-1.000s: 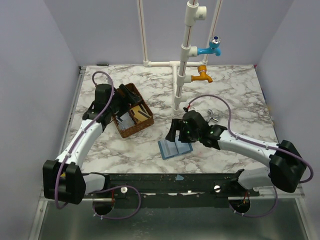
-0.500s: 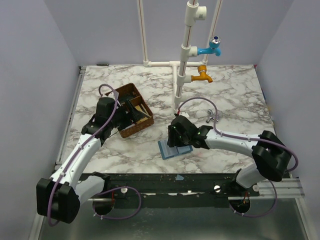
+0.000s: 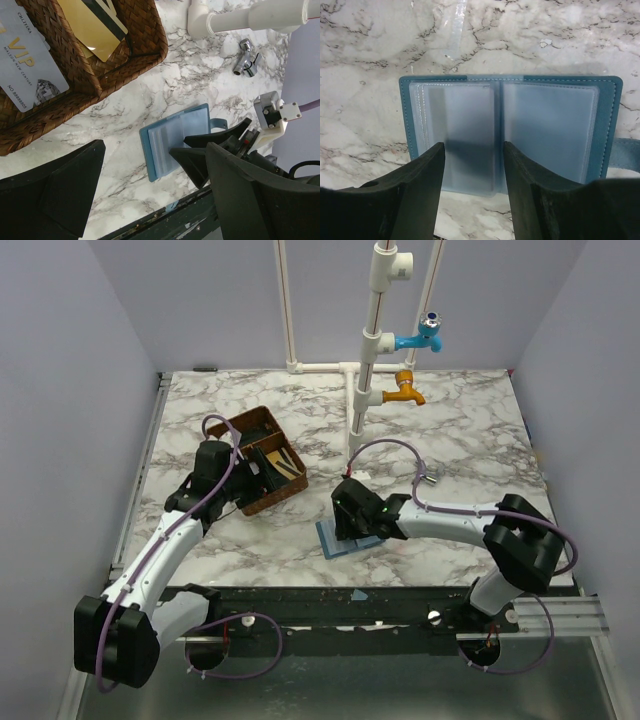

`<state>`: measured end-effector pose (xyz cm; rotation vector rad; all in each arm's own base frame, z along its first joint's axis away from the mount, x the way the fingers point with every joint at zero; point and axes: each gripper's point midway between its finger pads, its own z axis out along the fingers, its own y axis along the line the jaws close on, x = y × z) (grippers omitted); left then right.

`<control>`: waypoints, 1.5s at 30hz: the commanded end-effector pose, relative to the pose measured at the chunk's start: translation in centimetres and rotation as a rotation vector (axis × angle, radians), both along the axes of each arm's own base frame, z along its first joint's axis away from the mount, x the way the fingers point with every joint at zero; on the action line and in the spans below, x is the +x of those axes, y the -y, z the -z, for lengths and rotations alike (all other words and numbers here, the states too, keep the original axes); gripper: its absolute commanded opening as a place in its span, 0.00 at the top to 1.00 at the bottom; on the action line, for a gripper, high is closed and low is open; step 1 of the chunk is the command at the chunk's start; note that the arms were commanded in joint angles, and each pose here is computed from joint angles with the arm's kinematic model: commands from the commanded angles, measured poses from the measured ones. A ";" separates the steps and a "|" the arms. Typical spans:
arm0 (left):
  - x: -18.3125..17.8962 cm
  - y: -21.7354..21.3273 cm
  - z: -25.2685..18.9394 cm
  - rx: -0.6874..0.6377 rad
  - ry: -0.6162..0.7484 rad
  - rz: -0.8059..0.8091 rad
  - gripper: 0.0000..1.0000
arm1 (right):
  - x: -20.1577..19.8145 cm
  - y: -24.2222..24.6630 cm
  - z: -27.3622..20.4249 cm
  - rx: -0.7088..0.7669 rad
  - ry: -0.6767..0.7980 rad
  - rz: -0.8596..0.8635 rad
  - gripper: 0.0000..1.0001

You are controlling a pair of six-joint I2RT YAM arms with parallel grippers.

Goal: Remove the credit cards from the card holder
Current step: Remove the credit card from the card holder.

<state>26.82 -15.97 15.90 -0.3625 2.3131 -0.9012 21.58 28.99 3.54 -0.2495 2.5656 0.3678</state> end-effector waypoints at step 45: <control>-5.9 10.7 6.4 0.045 -0.177 0.471 0.95 | -3.2 1.6 3.5 0.315 -0.224 0.253 0.99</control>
